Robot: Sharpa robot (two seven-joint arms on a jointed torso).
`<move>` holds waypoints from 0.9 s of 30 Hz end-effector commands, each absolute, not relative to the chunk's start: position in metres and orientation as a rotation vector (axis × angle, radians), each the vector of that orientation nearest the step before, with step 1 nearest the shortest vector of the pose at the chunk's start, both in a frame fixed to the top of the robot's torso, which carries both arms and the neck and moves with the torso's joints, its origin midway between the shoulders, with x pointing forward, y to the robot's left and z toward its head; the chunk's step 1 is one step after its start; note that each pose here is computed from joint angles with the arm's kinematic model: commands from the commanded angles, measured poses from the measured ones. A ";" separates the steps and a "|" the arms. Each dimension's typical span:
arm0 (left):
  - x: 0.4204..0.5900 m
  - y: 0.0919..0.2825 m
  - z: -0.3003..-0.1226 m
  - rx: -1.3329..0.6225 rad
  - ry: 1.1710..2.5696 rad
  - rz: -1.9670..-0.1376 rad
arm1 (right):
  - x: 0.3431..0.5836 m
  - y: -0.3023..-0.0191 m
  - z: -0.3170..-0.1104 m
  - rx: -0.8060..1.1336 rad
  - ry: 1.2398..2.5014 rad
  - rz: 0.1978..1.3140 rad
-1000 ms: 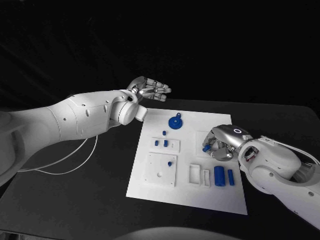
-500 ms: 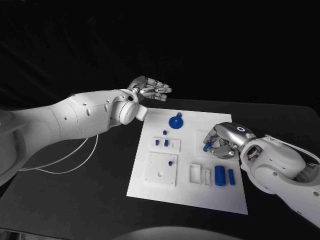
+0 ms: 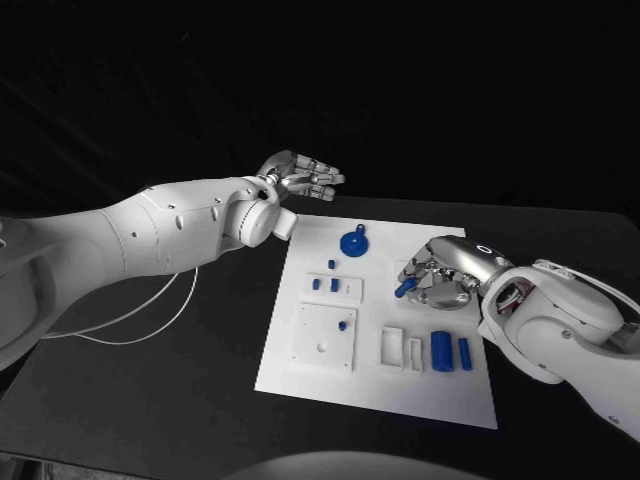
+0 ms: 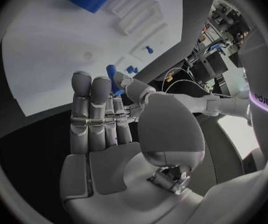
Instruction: Assemble the parts on the task board
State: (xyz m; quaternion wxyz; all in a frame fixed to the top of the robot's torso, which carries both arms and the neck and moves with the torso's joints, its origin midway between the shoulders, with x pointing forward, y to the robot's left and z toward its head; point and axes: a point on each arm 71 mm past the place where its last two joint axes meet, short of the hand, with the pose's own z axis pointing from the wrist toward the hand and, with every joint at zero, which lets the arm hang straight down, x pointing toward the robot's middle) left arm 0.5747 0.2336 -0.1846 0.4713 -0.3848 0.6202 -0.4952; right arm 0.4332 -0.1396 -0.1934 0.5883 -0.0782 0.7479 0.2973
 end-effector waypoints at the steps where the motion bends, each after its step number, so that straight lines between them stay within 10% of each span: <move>1: 0.575 0.230 -0.184 -0.934 1.524 -1.230 | 0.429 -0.129 -0.191 -0.181 1.777 0.749; 27: 0.580 0.222 -0.185 -0.921 1.524 -1.230 | 0.390 -0.027 -0.197 -0.520 1.660 0.852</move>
